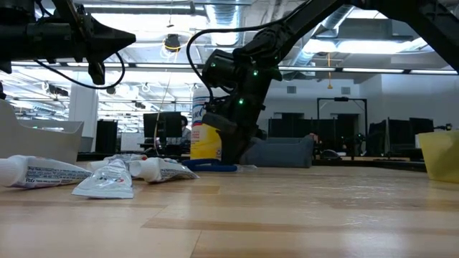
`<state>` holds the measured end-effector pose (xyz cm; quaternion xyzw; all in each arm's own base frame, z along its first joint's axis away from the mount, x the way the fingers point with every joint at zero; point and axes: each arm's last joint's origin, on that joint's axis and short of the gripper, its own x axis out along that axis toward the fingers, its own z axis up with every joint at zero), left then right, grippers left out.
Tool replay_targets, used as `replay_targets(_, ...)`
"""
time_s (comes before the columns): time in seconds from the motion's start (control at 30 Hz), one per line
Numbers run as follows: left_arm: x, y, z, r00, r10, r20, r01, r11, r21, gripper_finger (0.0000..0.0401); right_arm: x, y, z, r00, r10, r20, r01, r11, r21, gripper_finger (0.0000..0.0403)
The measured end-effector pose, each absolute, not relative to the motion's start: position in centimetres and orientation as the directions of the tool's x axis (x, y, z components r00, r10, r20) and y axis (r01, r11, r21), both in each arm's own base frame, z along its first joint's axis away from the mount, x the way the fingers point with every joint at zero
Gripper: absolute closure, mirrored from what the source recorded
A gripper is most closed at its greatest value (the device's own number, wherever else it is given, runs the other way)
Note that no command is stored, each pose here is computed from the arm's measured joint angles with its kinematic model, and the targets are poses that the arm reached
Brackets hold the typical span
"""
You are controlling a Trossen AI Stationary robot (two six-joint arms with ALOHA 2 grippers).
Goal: Pick & Place Travel size toiletries
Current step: Put the blue razor into the black bin
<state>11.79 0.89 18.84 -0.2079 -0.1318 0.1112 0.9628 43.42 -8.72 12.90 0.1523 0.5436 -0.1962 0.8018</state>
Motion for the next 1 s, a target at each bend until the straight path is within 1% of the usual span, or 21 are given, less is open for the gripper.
replay_targets(0.1,11.8,0.9,18.8,0.941,0.269,0.208,-0.159,0.889,-0.430,0.0401,43.4,-8.7,13.0,0.334,-0.150,-0.931,0.484,0.874,0.033,0.0361)
replay_targets(0.17,11.8,0.9,18.8,0.940,0.269,0.208,-0.159,0.889,-0.430,0.0401,43.3,-8.6,13.2,0.334,-0.149,-0.931,0.483,0.875,0.033,0.0367)
replay_targets(0.27,11.8,0.9,18.8,0.940,0.269,0.208,-0.159,0.889,-0.430,0.0401,43.1,-8.6,13.7,0.330,-0.148,-0.932,0.483,0.875,0.033,0.0390)
replay_targets(0.3,11.8,0.9,18.8,0.940,0.269,0.208,-0.159,0.889,-0.430,0.0401,42.9,-8.5,13.9,0.322,-0.146,-0.936,0.483,0.875,0.030,0.0393)
replay_targets(0.37,11.8,0.9,18.8,0.940,0.269,0.208,-0.159,0.889,-0.430,0.0401,43.0,-8.6,14.7,0.349,-0.151,-0.925,0.483,0.875,0.039,0.0389)
replay_targets(0.5,11.8,0.9,18.8,0.941,0.269,0.207,-0.159,0.889,-0.430,0.0401,42.6,-8.5,16.5,0.378,-0.158,-0.912,0.484,0.874,0.049,0.0379)
replay_targets(0.63,11.8,0.9,18.8,0.941,0.269,0.207,-0.159,0.889,-0.430,0.0401,42.1,-8.8,18.9,0.427,-0.174,-0.887,0.488,0.871,0.064,0.0395)
replay_targets(0.73,11.8,0.9,18.8,0.941,0.269,0.207,-0.159,0.889,-0.430,0.0401,41.4,-9.5,20.9,0.456,-0.201,-0.867,0.504,0.861,0.066,0.0391)
replay_targets(0.83,11.8,0.9,18.8,0.941,0.269,0.208,-0.159,0.889,-0.430,0.0401,40.2,-10.3,22.8,0.452,-0.241,-0.859,0.529,0.848,0.040,0.0384)
replay_targets(1.0,11.8,0.9,18.8,0.940,0.269,0.208,-0.159,0.889,-0.430,0.0401,37.9,-12.2,25.7,0.424,-0.326,-0.845,0.597,0.802,-0.009,0.0397)
